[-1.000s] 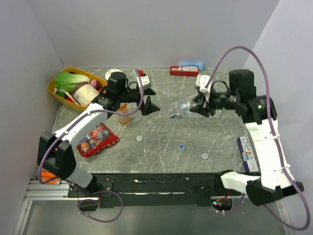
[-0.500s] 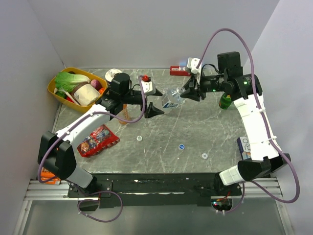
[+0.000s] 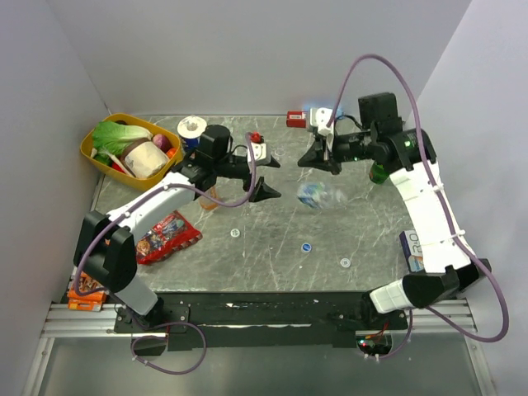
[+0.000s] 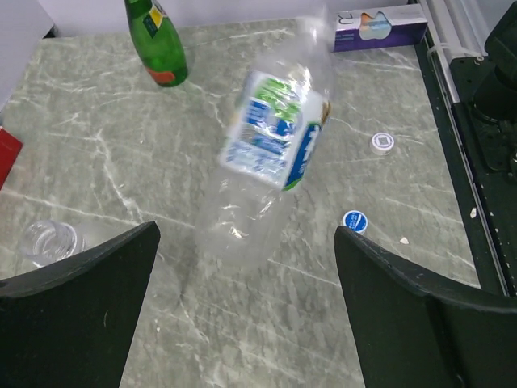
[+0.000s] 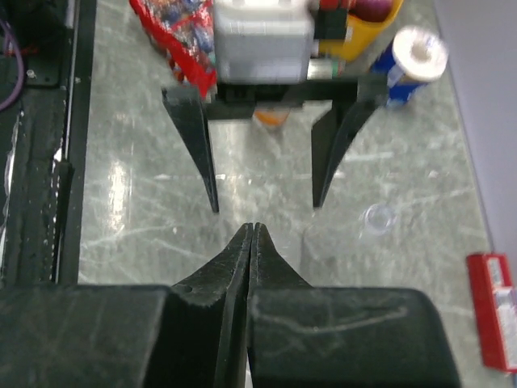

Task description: Screw on the bottle caps

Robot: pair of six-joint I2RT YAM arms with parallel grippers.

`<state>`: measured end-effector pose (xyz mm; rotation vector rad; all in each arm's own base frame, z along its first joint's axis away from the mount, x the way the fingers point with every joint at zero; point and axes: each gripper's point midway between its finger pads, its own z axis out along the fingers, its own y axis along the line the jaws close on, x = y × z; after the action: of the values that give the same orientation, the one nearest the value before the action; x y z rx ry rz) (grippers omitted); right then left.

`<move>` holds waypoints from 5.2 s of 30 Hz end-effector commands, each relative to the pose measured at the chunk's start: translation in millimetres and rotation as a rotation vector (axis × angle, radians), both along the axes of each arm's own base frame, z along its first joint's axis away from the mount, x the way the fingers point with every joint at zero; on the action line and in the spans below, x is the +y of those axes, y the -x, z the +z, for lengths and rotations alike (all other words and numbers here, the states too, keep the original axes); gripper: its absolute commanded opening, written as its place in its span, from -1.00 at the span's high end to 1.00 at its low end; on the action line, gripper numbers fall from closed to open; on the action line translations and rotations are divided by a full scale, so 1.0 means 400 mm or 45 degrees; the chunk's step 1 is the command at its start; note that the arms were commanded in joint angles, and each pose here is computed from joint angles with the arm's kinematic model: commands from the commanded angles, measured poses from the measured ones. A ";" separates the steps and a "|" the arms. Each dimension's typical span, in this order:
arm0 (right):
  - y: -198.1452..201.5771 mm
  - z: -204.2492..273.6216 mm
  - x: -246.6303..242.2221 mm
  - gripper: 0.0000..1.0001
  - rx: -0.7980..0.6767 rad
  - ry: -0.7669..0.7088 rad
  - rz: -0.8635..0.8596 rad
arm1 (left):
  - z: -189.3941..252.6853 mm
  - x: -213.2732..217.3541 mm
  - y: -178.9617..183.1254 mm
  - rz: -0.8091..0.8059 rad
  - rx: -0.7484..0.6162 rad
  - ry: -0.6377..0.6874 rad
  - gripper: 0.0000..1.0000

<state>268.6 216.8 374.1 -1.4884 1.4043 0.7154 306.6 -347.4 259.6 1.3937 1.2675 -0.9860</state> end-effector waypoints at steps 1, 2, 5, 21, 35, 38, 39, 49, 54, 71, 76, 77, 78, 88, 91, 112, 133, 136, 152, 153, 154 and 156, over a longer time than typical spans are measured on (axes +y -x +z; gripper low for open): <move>-0.007 -0.032 -0.058 1.00 -0.041 0.006 -0.166 | 0.082 0.041 0.003 0.058 -0.140 0.053 -0.93; -0.008 -0.059 -0.068 0.91 -0.018 0.022 -0.212 | 0.048 0.055 0.016 0.086 -0.107 0.044 -0.93; -0.007 -0.152 -0.093 0.50 0.046 0.035 -0.331 | 0.067 0.091 0.025 0.185 -0.153 0.074 -0.92; -0.217 -0.376 -0.410 -0.58 0.134 0.434 -0.681 | 0.128 0.141 0.008 0.400 -0.136 0.106 -0.93; -0.656 -0.403 -0.452 -0.98 0.437 0.282 -1.184 | 0.115 0.203 -0.005 0.579 -0.120 0.057 -0.93; -0.687 -0.430 -0.380 -0.98 0.597 0.152 -1.318 | 0.112 0.233 -0.005 0.662 -0.128 0.047 -0.92; -0.700 -0.430 -0.355 -0.99 0.649 0.078 -1.359 | 0.104 0.243 -0.002 0.680 -0.123 0.026 -0.93; -0.777 -0.467 -0.116 -0.98 1.019 -0.290 -1.402 | 0.076 0.313 -0.014 0.846 -0.089 -0.154 -0.92; -0.837 -0.566 -0.104 -0.99 1.108 -0.338 -1.599 | 0.054 0.330 0.001 0.858 -0.016 -0.244 -0.92; -0.869 -0.704 -0.068 -0.99 1.229 -0.396 -1.872 | 0.027 0.335 -0.008 0.893 0.084 -0.319 -0.92; -0.845 -0.783 -0.086 -0.99 1.294 -0.326 -1.973 | 0.024 0.331 -0.019 0.898 0.090 -0.330 -0.92; -0.842 -0.791 -0.091 -0.99 1.304 -0.324 -1.995 | 0.029 0.332 -0.020 0.902 0.087 -0.328 -0.93; -0.834 -0.806 -0.096 -0.99 1.320 -0.308 -2.022 | 0.026 0.331 -0.020 0.901 0.091 -0.335 -0.92; -0.860 -0.818 -0.125 -0.99 1.308 -0.363 -2.121 | 0.013 0.329 -0.037 0.919 0.106 -0.346 -0.92; -0.874 -0.818 -0.159 -0.81 1.263 -0.378 -2.179 | 0.015 0.326 -0.042 0.924 0.107 -0.346 -0.92; -0.741 -0.584 -0.295 -0.98 1.285 -0.378 -1.768 | -0.010 0.339 -0.045 0.962 0.079 -0.231 -0.92; -0.822 -0.802 -0.302 -0.98 1.143 -0.228 -2.300 | -0.014 0.348 -0.033 0.960 0.134 -0.298 -0.92; -0.807 -0.829 -0.330 -0.88 1.135 -0.173 -2.323 | -0.017 0.349 -0.034 0.964 0.137 -0.310 -0.93; -0.886 -0.402 -0.182 -0.99 -0.129 0.189 -0.810 | -0.028 0.372 -0.032 1.003 0.095 -0.235 -0.92; -0.900 -0.418 -0.190 -0.99 -0.199 0.254 -0.755 | -0.034 0.375 -0.032 1.011 0.100 -0.231 -0.93; -0.906 -0.434 -0.183 -0.99 -0.218 0.276 -0.710 | -0.033 0.375 -0.029 1.012 0.104 -0.223 -0.92; -0.909 -0.486 -0.178 -0.99 -0.248 0.347 -0.604 | -0.031 0.382 -0.024 1.017 0.098 -0.219 -0.92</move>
<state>620.3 138.7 212.0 -0.9229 1.8554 0.1868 315.9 -195.4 224.6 0.8788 1.8687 -0.3721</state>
